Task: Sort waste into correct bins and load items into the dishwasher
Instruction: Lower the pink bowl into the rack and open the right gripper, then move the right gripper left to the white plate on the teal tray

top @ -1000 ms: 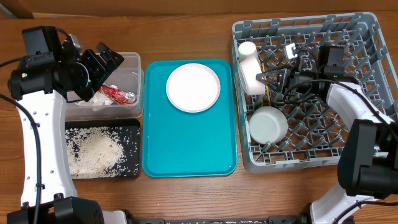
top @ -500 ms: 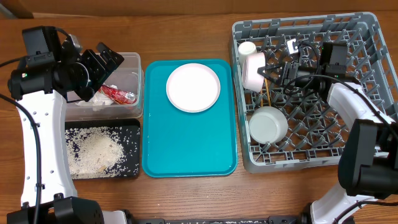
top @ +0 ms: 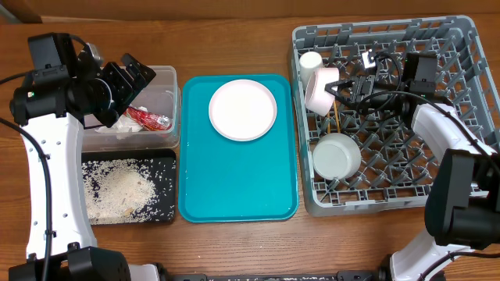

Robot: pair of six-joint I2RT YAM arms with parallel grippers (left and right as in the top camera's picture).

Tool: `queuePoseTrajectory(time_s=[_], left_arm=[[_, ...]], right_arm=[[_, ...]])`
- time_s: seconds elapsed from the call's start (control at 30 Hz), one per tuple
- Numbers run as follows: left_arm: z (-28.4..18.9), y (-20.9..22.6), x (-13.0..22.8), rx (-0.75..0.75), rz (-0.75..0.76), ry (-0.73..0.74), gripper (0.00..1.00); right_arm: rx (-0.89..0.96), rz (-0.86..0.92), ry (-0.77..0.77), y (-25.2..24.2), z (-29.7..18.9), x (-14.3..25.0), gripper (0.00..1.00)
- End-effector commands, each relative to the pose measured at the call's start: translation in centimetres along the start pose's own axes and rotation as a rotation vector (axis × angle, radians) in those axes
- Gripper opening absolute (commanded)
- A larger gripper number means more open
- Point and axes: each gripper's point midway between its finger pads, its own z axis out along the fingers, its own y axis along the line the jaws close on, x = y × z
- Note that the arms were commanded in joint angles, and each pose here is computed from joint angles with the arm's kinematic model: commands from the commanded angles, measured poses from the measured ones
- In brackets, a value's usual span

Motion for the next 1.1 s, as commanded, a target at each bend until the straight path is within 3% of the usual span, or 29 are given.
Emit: queuePoseTrajectory(time_s=[0.0, 0.37, 0.8, 1.07], left_arm=[[-0.3, -0.4, -0.3, 0.012, 0.006, -0.008, 1.00], [-0.3, -0.4, -0.3, 0.013, 0.006, -0.008, 1.00], [-0.3, -0.4, -0.3, 0.012, 0.006, -0.008, 1.00], [-0.3, -0.4, -0.3, 0.013, 0.006, -0.008, 1.00]], right_arm=[[0.051, 0.029, -0.051, -1.5, -1.4, -0.9, 0.13], [0.089, 0.075, -0.179, -3.4, -6.6, -3.1, 0.21], [0.133, 0.108, -0.197, -4.1, -7.0, -3.2, 0.25], [0.479, 0.059, -0.189, -3.5, -7.8, -4.4, 0.25]])
